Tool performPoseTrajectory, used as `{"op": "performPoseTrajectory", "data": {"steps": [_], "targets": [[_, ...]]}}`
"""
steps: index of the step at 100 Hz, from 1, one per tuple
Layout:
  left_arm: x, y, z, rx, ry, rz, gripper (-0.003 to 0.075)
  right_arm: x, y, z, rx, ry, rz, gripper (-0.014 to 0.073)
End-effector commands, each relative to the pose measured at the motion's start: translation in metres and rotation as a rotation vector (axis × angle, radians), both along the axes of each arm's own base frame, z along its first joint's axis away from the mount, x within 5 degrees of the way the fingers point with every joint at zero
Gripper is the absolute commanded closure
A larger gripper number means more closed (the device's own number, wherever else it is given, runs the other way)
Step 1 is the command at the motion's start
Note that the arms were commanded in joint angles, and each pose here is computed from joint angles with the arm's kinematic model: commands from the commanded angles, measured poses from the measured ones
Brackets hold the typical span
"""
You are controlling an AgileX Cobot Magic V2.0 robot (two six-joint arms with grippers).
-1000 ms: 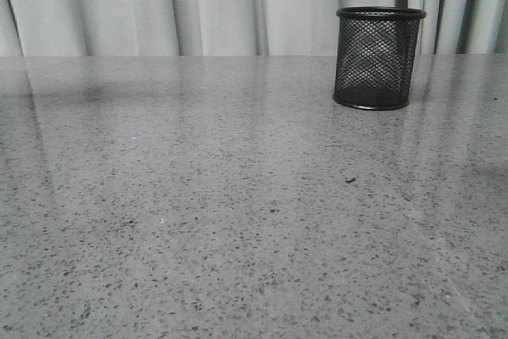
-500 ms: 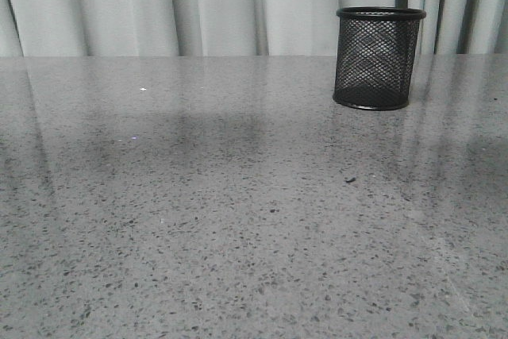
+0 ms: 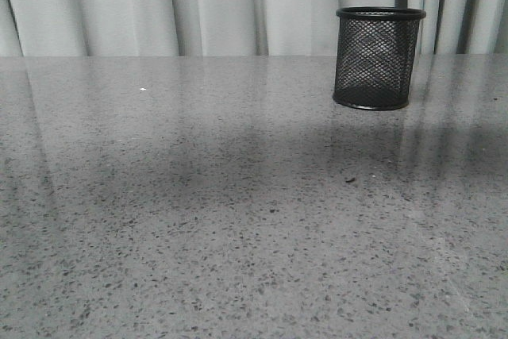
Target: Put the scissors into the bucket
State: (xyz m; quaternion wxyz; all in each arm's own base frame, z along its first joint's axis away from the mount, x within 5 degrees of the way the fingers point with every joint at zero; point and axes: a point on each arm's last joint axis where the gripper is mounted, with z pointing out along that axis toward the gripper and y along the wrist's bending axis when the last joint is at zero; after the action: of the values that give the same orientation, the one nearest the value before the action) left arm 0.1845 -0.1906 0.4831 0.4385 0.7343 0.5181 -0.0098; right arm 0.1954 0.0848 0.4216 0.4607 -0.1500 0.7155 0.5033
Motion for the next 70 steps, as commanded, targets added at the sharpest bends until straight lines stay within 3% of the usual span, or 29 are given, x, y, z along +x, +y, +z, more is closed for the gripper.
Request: {"op": "performPoseTrajectory", "data": {"steps": [1,20,32,58,70], "targets": [[-0.008,0.003,0.022,-0.116,-0.072,0.007,0.0724,-0.001,0.003,0.019,0.079,-0.046,0.049,0.0133],[-0.003,-0.001,0.019,-0.122,-0.076,0.011,0.0724,0.010,0.006,0.021,0.079,-0.032,0.101,0.0155],[-0.002,-0.002,0.019,-0.123,-0.077,0.012,0.0724,0.016,0.006,0.021,0.076,-0.032,0.108,0.0277],[-0.003,-0.004,0.021,-0.158,-0.072,0.004,0.0713,0.020,0.009,0.023,0.066,-0.029,0.165,0.0673],[-0.001,-0.003,0.021,-0.174,-0.044,0.043,0.0653,0.020,0.009,0.023,0.066,-0.031,0.166,0.0662]]}}
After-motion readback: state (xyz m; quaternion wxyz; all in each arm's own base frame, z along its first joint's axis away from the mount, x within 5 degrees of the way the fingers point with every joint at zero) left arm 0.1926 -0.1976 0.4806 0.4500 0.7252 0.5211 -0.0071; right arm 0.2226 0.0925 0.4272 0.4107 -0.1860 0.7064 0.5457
